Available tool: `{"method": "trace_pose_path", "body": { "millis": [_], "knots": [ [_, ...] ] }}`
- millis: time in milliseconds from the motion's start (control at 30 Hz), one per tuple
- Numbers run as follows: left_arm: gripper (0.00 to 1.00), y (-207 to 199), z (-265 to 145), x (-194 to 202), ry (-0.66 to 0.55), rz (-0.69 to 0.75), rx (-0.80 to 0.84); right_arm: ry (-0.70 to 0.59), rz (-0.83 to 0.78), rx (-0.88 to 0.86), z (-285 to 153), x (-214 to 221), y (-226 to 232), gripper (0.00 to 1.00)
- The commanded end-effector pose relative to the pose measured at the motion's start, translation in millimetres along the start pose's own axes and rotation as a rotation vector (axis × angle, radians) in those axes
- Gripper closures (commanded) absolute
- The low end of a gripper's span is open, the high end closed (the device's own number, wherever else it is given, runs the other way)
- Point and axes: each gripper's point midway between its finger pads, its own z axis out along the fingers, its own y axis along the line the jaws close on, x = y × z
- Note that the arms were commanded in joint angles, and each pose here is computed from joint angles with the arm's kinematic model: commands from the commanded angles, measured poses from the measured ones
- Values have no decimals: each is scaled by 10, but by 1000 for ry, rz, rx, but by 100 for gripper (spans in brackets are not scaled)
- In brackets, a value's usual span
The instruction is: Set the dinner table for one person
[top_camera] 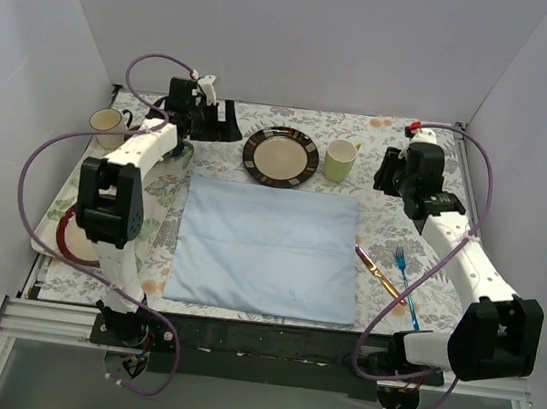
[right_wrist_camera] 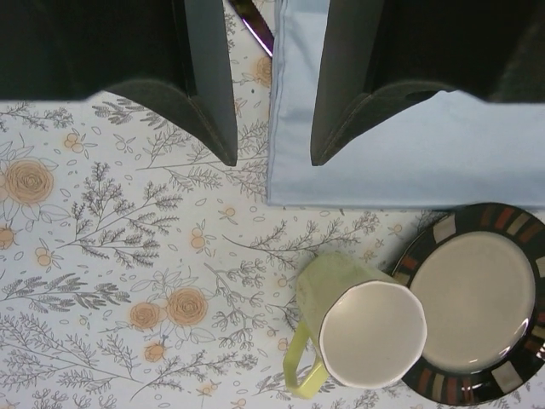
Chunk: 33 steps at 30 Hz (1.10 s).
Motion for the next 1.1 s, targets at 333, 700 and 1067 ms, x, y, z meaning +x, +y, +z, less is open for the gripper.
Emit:
{"method": "trace_pose_path", "body": {
  "millis": [333, 700, 1067],
  "knots": [
    [28, 137, 1208, 414, 216, -320, 96, -57, 9, -71, -479, 84, 88, 52],
    [73, 39, 1546, 941, 401, -480, 208, -137, 23, -71, -760, -78, 74, 52],
    [100, -169, 956, -162, 235, -643, 447, -164, 24, -78, -965, -114, 68, 52]
  ]
}}
